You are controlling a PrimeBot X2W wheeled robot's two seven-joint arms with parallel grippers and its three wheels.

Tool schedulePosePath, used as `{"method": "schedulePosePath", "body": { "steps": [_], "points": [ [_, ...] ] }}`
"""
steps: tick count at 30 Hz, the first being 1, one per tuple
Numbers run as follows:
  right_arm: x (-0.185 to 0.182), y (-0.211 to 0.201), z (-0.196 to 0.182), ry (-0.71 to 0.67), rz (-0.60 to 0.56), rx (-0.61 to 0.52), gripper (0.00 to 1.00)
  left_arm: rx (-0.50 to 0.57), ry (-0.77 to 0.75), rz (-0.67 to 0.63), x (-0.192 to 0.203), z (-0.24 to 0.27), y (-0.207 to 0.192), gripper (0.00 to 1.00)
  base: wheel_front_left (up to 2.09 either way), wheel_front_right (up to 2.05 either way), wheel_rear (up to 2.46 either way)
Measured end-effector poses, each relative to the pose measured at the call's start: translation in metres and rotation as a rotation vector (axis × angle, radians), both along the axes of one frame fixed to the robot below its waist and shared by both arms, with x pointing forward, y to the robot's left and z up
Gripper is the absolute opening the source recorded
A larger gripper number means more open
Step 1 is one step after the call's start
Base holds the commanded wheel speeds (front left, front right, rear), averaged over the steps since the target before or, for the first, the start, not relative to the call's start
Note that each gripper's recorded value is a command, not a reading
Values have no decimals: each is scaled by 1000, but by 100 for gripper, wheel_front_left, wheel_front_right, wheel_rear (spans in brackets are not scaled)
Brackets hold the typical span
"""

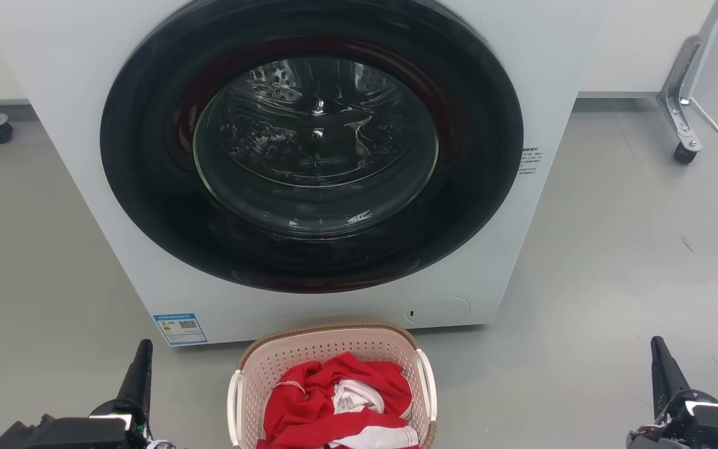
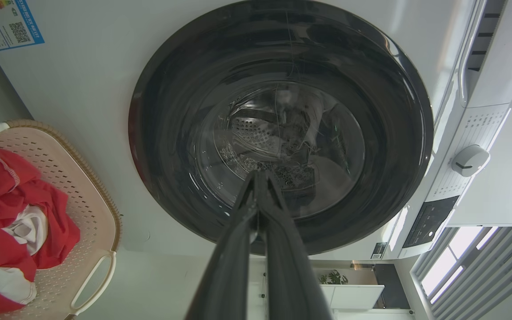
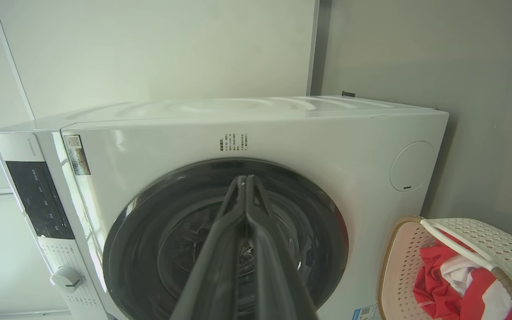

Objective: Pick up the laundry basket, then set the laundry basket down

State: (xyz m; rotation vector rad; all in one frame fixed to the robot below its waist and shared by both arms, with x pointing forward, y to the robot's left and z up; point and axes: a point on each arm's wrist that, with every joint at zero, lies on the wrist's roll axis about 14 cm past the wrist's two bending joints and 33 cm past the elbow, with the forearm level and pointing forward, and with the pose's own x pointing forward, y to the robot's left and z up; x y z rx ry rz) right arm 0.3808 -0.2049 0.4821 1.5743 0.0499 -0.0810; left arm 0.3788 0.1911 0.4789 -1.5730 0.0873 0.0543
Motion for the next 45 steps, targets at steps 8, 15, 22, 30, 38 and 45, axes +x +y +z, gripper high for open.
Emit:
{"method": "schedulePosePath", "body": {
  "steps": [8,15,22,30,38,45],
  "points": [
    [0,0,0,0,0,0,0,0,0,0,0,0,0,0,0,0,0],
    [0,0,0,0,0,0,0,0,0,0,0,0,0,0,0,0,0],
    [0,0,0,0,0,0,0,0,0,0,0,0,0,0,0,0,0],
    [0,0,0,0,0,0,0,0,0,0,0,0,0,0,0,0,0],
    [0,0,0,0,0,0,0,0,0,0,0,0,0,0,0,0,0],
    [0,0,0,0,0,0,0,0,0,0,0,0,0,0,0,0,0]
  ]
}}
